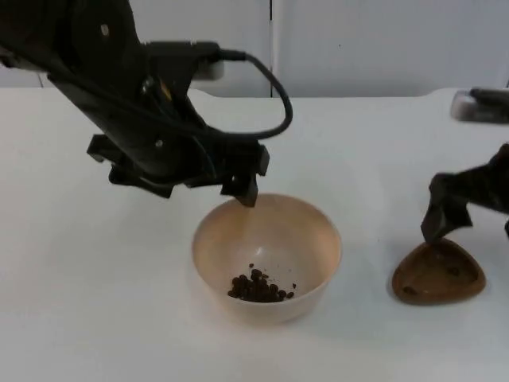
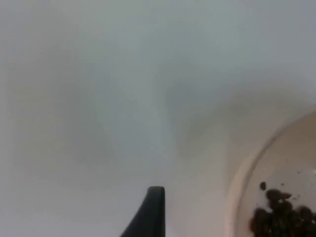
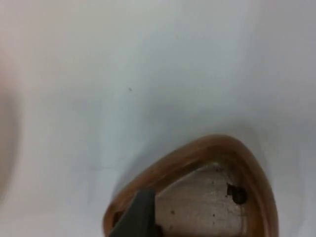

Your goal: Pick up the bowl with the left hand and pour the coffee beans from the cup into the bowl with the right hand.

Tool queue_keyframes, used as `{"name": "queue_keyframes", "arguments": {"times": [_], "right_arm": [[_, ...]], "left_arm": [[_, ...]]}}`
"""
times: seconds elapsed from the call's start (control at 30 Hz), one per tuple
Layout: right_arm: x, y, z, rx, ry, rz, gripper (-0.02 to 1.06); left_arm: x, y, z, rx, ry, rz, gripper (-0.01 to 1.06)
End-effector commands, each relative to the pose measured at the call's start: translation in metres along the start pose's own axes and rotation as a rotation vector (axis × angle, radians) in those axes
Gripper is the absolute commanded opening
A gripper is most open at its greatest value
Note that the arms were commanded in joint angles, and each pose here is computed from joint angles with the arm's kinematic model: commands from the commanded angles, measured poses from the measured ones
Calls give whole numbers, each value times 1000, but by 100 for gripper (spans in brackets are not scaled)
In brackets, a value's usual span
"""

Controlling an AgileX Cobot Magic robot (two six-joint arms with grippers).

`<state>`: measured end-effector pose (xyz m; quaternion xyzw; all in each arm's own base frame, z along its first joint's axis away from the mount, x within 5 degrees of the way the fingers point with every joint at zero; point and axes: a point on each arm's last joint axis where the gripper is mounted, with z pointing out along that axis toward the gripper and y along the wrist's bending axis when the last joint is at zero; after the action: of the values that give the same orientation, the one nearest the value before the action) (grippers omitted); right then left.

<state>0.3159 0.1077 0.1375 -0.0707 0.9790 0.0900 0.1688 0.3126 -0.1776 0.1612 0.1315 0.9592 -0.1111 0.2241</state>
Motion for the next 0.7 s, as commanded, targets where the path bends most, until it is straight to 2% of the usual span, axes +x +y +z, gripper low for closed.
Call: {"name": "queue_keyframes", "arguments": {"times": [0.0,0.3,0.43,0.67], "right_arm": [[-4,3,-23,-14,-40,-13,91],[-8,13,-107,-56,-236,-82,91],[-5,16,-132,-68,-297,-92,91],[6,19,-177,-79,-404,-161,91]], "left_arm": [[-3,-3,-12,8,-26,9,88],[-14,-8,-55,37,-131,12,88],[-16,-9,-70,46,-160,14,88],[-18,-11,-107,67,-231,20,88]]}}
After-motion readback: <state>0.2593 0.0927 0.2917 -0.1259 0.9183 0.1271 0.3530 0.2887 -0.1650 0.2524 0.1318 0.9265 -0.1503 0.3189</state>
